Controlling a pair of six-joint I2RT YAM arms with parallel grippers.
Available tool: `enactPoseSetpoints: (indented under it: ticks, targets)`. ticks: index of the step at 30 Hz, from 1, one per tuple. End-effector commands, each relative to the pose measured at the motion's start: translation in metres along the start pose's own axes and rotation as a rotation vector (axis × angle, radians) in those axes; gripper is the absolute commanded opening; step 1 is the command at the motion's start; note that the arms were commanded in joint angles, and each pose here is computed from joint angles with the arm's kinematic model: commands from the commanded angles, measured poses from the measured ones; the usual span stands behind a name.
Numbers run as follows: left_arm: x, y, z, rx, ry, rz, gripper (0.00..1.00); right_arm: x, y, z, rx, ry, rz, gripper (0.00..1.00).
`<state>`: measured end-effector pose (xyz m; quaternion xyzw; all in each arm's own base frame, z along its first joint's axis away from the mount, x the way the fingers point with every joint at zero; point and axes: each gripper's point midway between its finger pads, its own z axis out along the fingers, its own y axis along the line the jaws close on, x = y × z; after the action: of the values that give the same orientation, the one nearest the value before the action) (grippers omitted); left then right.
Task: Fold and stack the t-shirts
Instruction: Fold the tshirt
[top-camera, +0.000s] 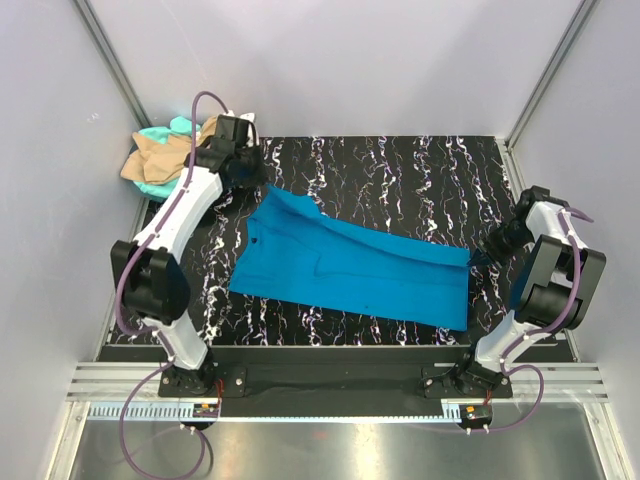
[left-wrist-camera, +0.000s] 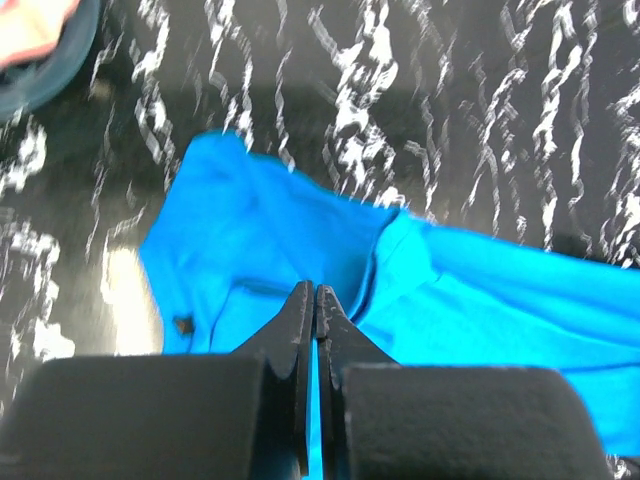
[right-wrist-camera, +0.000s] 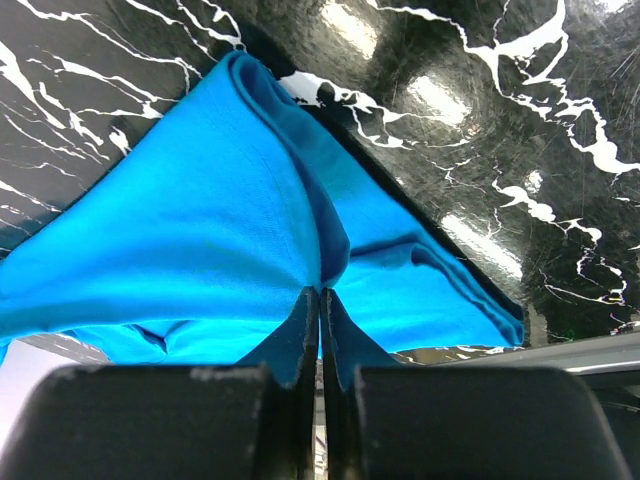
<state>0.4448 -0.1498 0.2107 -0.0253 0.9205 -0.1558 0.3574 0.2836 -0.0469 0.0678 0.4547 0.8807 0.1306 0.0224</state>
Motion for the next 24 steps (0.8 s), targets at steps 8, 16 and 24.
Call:
enactPoseSetpoints:
  ticks: [8,16,24]
  targets:
    - [0.053,0.03,-0.046,-0.101,0.064,-0.068,0.0,0.009,-0.008,0.003,-0.001,0.002,-0.007,0.01]
    - [0.077,0.047,-0.056,-0.165,0.078,-0.085,0.0,0.007,-0.017,0.018,0.033,0.016,-0.013,0.01]
    - [0.094,0.06,-0.062,-0.217,0.111,-0.083,0.0,0.011,-0.03,0.016,0.081,0.0,-0.027,0.01]
